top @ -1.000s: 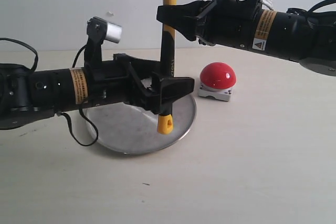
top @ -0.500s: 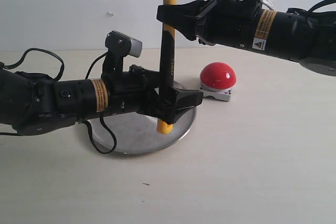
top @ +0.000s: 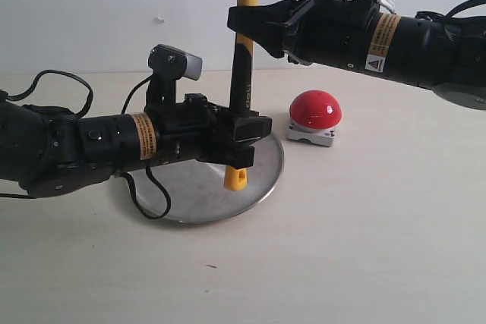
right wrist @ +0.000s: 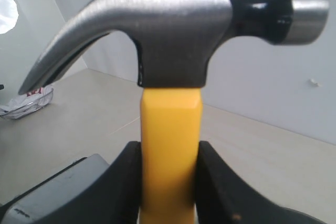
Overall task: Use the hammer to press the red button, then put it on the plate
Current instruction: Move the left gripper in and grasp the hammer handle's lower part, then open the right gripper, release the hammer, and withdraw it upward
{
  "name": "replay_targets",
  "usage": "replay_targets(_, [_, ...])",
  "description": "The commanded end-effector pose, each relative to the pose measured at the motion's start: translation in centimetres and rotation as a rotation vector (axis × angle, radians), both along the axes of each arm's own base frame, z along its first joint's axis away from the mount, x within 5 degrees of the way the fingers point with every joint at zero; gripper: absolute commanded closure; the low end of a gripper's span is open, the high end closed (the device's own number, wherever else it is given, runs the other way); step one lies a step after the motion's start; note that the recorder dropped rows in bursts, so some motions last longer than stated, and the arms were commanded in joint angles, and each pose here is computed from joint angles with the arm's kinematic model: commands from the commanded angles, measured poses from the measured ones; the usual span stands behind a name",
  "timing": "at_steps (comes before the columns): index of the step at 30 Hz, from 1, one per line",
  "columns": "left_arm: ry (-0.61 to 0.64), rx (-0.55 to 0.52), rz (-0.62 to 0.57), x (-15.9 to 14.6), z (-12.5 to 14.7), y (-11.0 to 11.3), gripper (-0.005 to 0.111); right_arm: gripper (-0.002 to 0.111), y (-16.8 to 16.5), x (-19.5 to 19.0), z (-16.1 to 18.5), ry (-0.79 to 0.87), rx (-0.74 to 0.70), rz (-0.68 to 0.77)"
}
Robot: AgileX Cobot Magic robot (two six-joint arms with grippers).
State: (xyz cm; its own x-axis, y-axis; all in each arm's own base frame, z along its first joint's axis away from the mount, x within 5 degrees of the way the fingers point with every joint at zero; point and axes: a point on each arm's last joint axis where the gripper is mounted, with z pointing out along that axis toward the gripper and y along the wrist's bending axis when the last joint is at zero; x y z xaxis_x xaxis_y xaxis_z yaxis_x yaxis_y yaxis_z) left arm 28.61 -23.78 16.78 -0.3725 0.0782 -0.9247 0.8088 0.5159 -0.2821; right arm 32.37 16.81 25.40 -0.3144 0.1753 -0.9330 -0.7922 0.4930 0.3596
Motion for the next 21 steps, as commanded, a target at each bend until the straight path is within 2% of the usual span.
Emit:
replay_targets(1, [-0.004, -0.029, 0.011, 0.1, 0.3, -0.1, 0.107, 0.108, -0.1, 0.1, 1.5, -0.038, 0.082, 0.0])
replay_targets(5, [0.0, -0.039, 0.024, 0.2, 0.4, -0.1, 0.107, 0.106, -0.1, 0.1, 1.5, -0.037, 0.085, -0.003])
replay_targets(10, [0.026, -0.061, 0.048, 0.3, 0.5, 0.0, 0.107, 0.092, -0.1, 0.1, 1.5, -0.037, 0.085, -0.003])
replay_targets(12, [0.034, -0.069, 0.058, 0.4, 0.5, 0.0, 0.107, 0.084, -0.1, 0.1, 1.5, -0.038, 0.083, -0.001])
replay_targets(18, [0.023, -0.089, 0.075, 0.5, 1.3, 0.2, 0.107, 0.045, -0.1, 0.1, 1.5, -0.025, 0.089, -0.002])
replay_targets(21, [0.012, -0.108, 0.09, 0.5, 2.0, 0.3, 0.107, 0.035, -0.1, 0.1, 1.5, -0.016, 0.094, -0.001])
